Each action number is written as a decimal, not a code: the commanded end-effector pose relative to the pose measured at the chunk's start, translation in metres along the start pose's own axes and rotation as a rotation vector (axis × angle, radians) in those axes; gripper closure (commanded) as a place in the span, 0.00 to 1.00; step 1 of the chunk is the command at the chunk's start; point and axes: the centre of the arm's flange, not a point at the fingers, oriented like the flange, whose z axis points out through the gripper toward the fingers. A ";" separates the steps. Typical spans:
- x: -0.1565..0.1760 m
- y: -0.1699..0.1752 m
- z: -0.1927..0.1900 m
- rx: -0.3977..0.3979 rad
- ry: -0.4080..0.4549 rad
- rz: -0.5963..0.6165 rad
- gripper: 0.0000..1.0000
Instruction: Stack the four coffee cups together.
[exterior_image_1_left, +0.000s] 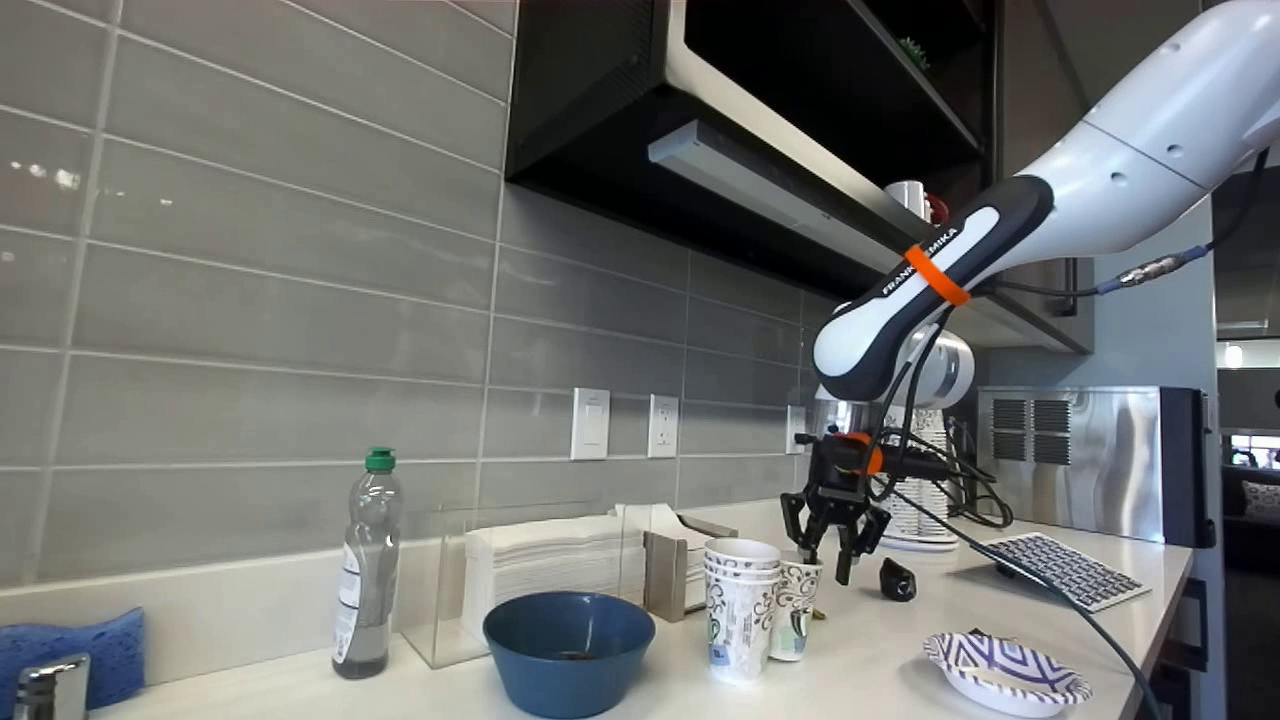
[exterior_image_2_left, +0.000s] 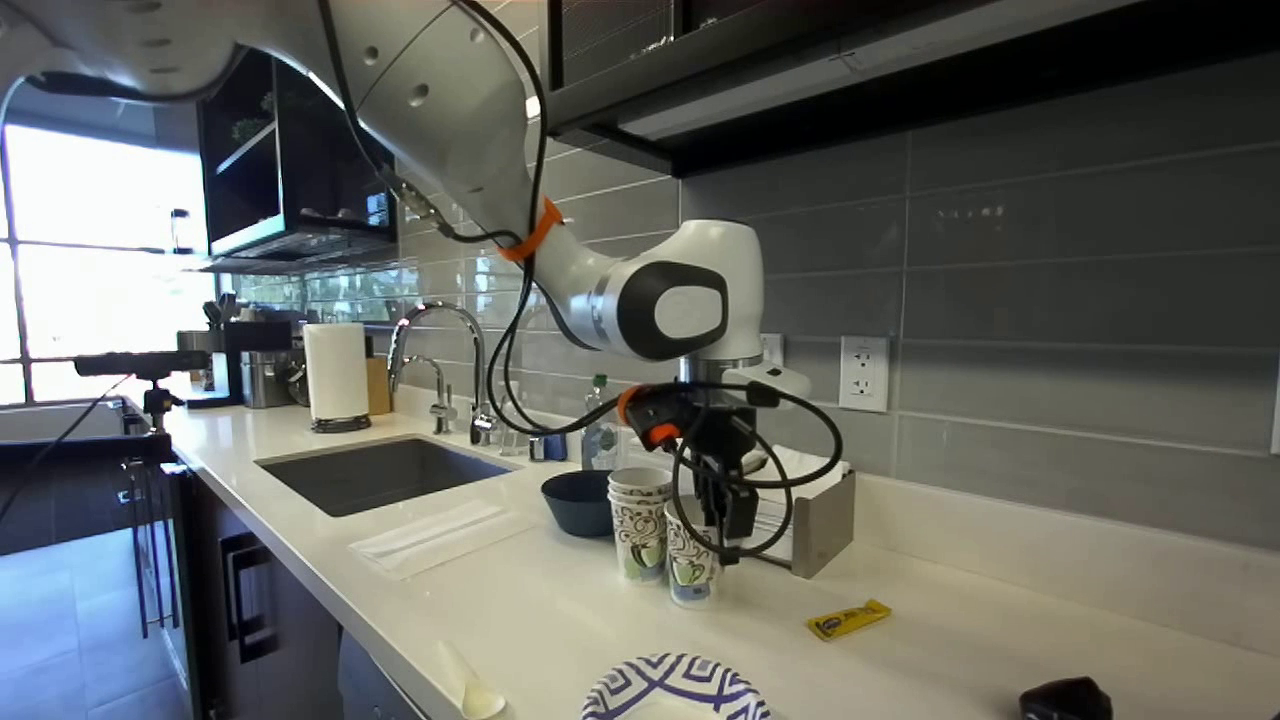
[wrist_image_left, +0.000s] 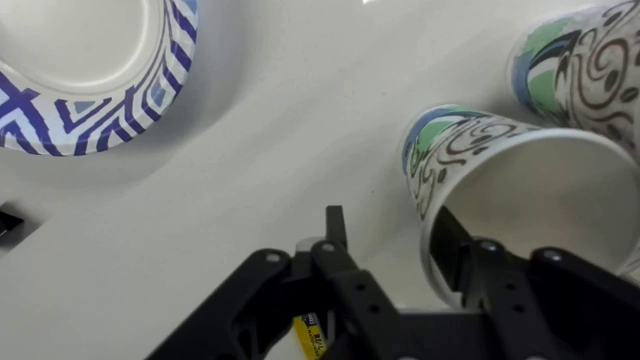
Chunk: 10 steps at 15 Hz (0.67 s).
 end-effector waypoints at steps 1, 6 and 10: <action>0.008 0.005 -0.003 0.011 0.019 0.025 0.84; 0.012 0.014 -0.015 0.012 0.051 0.041 1.00; 0.014 0.024 -0.040 0.013 0.106 0.046 0.99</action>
